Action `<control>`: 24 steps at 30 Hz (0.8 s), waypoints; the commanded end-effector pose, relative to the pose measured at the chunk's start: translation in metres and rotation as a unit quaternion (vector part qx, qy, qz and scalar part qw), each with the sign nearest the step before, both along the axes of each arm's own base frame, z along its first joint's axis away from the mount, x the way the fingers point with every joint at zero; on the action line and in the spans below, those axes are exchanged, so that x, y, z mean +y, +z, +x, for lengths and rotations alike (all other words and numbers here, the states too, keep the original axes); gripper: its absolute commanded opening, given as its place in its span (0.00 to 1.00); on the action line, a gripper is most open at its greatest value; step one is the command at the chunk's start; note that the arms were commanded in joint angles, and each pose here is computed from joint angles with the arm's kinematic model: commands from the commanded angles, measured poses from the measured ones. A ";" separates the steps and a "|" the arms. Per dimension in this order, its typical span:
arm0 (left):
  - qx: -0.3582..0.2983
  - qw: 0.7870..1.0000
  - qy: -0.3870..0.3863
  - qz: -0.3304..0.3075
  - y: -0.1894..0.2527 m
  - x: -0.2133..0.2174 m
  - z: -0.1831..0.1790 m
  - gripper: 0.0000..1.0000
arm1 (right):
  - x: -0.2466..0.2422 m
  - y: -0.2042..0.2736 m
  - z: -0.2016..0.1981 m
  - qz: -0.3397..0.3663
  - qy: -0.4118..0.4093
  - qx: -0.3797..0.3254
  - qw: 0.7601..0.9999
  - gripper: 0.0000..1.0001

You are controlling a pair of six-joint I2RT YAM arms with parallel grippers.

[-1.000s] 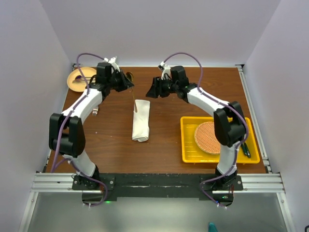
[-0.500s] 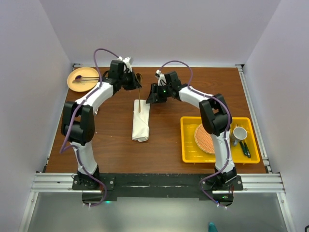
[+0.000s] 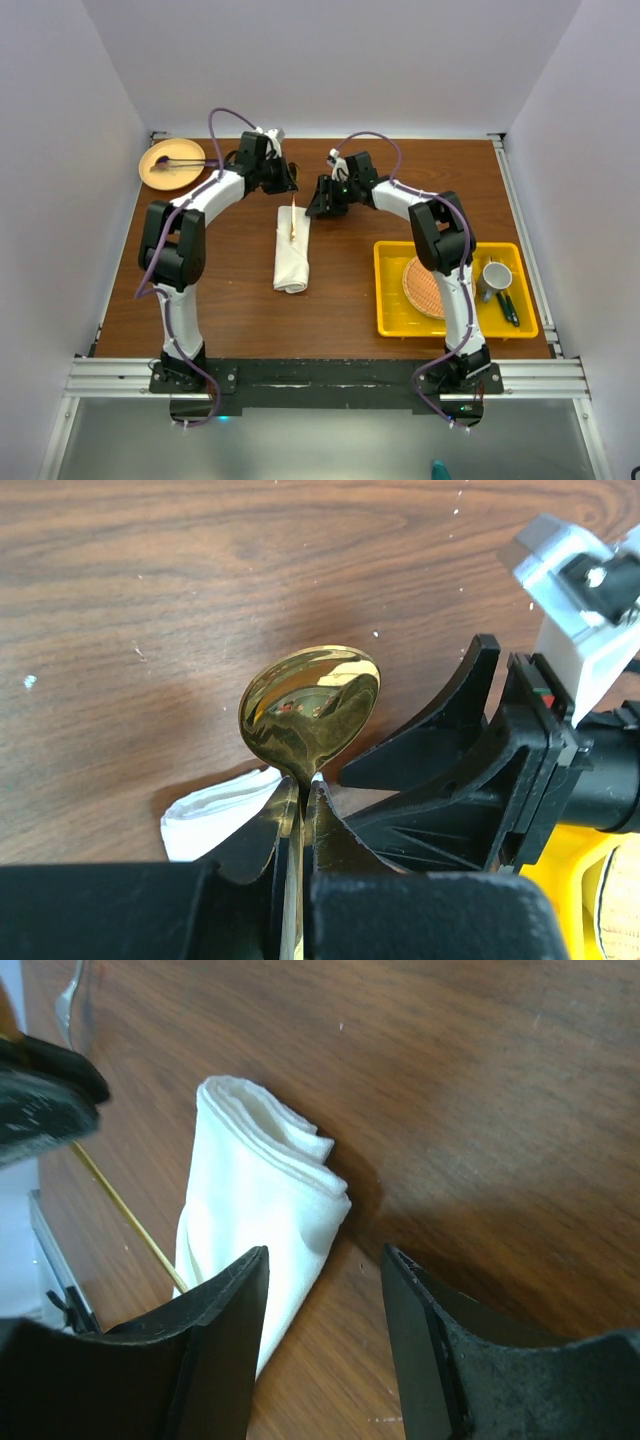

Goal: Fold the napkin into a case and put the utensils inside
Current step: Insert the spoon into the folded napkin.

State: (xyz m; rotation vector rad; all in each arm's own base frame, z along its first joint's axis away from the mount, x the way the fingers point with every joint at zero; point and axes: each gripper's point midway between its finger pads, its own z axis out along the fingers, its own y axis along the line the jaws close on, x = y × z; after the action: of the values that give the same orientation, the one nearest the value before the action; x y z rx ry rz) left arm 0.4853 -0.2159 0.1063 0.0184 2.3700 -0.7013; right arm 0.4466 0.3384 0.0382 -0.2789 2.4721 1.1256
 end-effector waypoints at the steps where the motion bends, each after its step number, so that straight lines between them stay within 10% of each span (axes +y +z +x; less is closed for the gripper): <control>1: -0.011 1.000 0.000 -0.009 0.011 -0.011 0.007 0.00 | 0.010 0.002 0.006 0.028 -0.001 0.009 1.000 0.52; 19: 0.076 0.997 -0.008 0.000 -0.022 -0.017 -0.046 0.00 | 0.007 -0.014 0.012 0.033 -0.042 0.041 0.998 0.01; 24: 0.093 0.996 -0.003 -0.001 -0.028 -0.018 -0.058 0.00 | 0.005 -0.018 0.013 0.028 -0.052 0.041 0.997 0.00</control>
State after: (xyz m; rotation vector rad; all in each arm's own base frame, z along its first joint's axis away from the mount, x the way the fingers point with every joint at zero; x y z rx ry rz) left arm 0.4356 -0.2277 0.0519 -0.0307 2.5845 -0.7000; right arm 0.4503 0.3470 0.0239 -0.1308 2.5024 1.2301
